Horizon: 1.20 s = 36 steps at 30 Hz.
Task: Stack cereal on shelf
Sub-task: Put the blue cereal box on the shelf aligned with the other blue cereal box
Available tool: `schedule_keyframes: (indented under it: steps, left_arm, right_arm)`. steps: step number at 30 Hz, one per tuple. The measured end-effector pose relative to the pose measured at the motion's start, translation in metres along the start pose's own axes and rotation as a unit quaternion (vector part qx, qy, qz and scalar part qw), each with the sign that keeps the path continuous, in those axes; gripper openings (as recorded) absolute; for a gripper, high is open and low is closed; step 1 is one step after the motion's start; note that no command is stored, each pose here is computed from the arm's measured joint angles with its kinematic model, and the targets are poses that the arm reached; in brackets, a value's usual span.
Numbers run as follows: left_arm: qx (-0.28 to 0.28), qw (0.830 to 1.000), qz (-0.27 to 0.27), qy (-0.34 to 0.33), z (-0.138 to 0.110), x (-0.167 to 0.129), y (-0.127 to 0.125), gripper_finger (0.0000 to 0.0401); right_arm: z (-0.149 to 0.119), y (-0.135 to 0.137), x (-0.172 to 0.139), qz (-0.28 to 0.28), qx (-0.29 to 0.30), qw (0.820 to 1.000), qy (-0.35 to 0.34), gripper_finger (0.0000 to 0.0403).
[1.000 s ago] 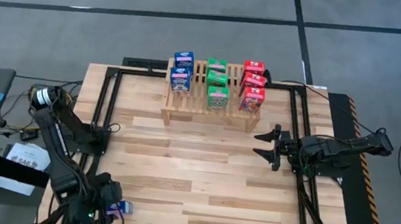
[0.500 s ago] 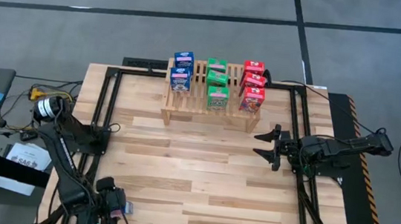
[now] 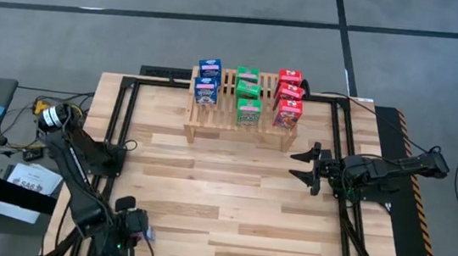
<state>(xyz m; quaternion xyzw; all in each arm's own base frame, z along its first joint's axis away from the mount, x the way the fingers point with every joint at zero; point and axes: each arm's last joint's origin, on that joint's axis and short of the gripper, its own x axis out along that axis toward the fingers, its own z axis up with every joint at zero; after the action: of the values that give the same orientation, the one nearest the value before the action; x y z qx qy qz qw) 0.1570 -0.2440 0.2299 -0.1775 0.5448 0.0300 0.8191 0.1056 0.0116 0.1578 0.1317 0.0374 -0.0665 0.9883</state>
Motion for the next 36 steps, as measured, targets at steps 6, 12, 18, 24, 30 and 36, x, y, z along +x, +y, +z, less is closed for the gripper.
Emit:
schedule_keyframes:
  steps: [6,12,18,24,30,36]
  left_arm:
    - [0.019,1.0,0.0,-0.014,0.032,-0.021,0.022,0.0156]
    - [0.039,0.997,0.003,-0.07,0.081,-0.053,0.067,0.0166]
    - [0.04,0.99,0.028,-0.129,0.125,-0.082,0.127,0.0166]
    - [0.06,0.983,0.055,-0.166,0.163,-0.112,0.171,0.0166]
    - [0.103,0.975,0.114,-0.163,0.198,-0.141,0.196,0.0167]
    - [0.151,0.97,0.159,-0.103,0.237,-0.148,0.215,0.0167]
  right_arm:
    - [0.0,0.0,0.0,0.0,0.0,1.0,0.0,0.0307]
    - [0.0,0.0,0.0,0.0,0.0,1.0,0.0,0.0307]
    - [0.0,0.0,0.0,0.0,0.0,1.0,0.0,0.0307]
    - [0.0,0.0,0.0,0.0,0.0,1.0,0.0,0.0307]
    - [0.0,0.0,0.0,0.0,0.0,1.0,0.0,0.0307]
    - [0.0,0.0,0.0,0.0,0.0,1.0,0.0,0.0307]
